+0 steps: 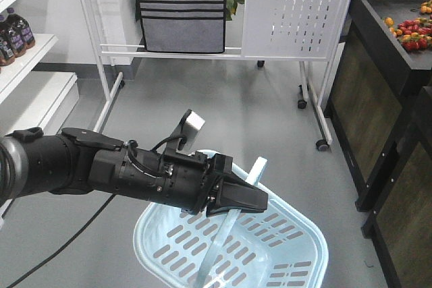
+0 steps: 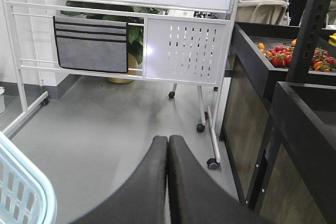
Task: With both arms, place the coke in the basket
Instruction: 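Drive the base to the shelf with the red Coca-Cola bottle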
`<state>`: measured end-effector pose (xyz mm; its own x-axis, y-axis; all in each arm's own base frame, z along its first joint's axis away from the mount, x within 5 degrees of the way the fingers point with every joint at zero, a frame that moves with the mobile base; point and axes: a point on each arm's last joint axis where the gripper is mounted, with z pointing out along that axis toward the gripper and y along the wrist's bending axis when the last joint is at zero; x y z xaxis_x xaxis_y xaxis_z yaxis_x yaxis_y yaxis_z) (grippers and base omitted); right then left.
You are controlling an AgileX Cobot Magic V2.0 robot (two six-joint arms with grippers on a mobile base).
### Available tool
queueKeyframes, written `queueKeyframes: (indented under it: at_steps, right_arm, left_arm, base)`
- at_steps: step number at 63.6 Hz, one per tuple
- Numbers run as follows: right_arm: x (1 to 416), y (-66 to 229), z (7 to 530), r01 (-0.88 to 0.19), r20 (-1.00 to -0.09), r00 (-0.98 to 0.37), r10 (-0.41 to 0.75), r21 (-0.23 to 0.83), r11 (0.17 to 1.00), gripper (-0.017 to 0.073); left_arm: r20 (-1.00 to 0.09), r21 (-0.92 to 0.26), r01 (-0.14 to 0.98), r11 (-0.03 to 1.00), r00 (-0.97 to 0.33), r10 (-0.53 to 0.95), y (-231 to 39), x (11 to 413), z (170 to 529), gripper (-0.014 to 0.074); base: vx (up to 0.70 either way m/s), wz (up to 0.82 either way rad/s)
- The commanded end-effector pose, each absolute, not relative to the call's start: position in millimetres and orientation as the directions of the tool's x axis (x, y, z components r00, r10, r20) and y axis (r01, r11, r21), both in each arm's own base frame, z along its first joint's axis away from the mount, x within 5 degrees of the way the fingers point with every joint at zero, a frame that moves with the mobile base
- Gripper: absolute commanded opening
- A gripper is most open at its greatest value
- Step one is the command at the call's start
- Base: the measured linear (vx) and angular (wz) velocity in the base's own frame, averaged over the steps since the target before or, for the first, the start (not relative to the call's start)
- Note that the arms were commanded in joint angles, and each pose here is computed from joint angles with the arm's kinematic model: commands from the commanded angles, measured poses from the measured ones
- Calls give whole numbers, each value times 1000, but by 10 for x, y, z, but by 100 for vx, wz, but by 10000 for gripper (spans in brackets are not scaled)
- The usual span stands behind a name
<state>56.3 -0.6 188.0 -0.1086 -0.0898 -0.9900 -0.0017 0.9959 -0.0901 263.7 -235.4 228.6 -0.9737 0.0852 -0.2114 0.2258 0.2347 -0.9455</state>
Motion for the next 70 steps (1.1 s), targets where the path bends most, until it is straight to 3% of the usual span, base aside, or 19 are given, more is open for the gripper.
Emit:
queueKeyframes:
  at_steps: [1, 70]
  right_arm:
    - [561, -7, 1926, 7, -994, -34, -103, -104, 995, -10]
    - [561, -7, 1926, 7, -994, -34, -103, -104, 995, -10]
  left_arm:
    - [-236, -967, 238, 93, -971, 36, -2367, 2615, 2622, -6]
    - [-236, -967, 238, 93, -971, 36, -2367, 2615, 2622, -6]
  base:
    - [16, 1]
    - [15, -6]
